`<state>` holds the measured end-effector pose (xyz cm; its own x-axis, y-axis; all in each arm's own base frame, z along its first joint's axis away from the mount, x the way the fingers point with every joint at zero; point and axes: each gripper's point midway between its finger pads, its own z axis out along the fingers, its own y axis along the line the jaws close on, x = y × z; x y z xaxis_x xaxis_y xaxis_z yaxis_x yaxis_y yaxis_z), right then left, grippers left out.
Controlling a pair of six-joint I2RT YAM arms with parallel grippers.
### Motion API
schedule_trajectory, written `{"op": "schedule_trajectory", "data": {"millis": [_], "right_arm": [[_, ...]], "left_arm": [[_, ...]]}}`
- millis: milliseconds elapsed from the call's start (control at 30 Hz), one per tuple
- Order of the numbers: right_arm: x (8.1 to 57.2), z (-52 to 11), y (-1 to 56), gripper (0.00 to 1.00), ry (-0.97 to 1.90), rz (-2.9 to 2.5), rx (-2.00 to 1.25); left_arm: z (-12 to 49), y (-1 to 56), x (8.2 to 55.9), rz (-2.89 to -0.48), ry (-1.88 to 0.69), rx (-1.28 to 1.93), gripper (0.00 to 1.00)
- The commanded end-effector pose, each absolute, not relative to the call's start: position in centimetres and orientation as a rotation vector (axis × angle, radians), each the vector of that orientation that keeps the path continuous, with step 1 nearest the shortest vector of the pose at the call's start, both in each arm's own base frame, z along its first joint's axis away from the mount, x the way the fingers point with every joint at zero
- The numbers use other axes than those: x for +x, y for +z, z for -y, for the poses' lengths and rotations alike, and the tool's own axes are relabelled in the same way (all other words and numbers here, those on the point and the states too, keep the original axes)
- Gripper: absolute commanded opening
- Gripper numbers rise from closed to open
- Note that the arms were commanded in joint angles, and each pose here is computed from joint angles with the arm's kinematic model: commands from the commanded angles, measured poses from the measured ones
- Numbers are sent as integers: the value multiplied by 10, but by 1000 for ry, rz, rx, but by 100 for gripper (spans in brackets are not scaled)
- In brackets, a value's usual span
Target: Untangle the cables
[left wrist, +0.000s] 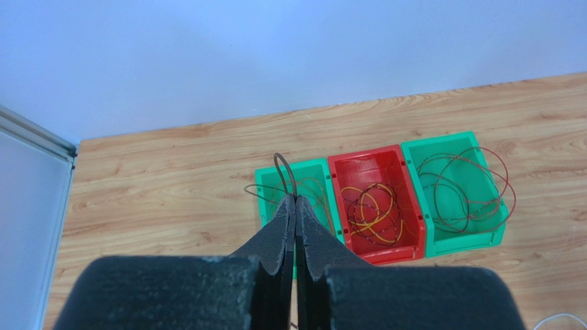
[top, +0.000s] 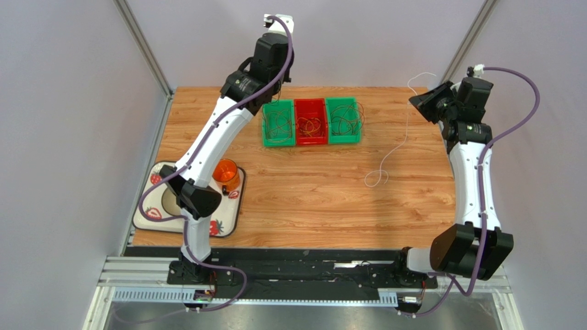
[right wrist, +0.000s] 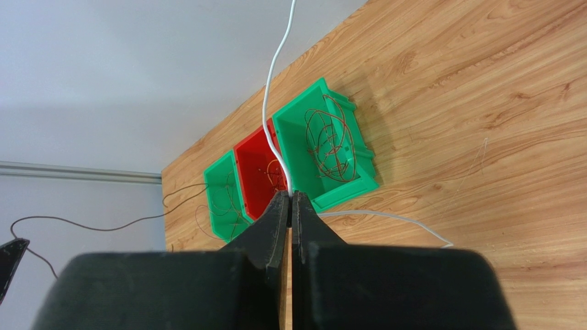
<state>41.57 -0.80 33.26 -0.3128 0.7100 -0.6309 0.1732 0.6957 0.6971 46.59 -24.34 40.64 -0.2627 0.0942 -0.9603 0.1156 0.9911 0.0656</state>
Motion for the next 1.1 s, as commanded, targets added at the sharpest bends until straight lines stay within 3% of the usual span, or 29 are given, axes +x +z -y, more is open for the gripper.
{"op": "schedule_trajectory", "data": {"millis": [0,500,1067], "right_arm": [[420,5,358,0,666,-1781,643],[418,0,354,0,692,-1793,635],[420,-6,354,0,742,-1797,625]], "left_arm": [[249,410,484,-1800,-74,103,0],[252,302,547,-1930,-47,45,0],[240,165,579,-2129,-110,0,0]]}}
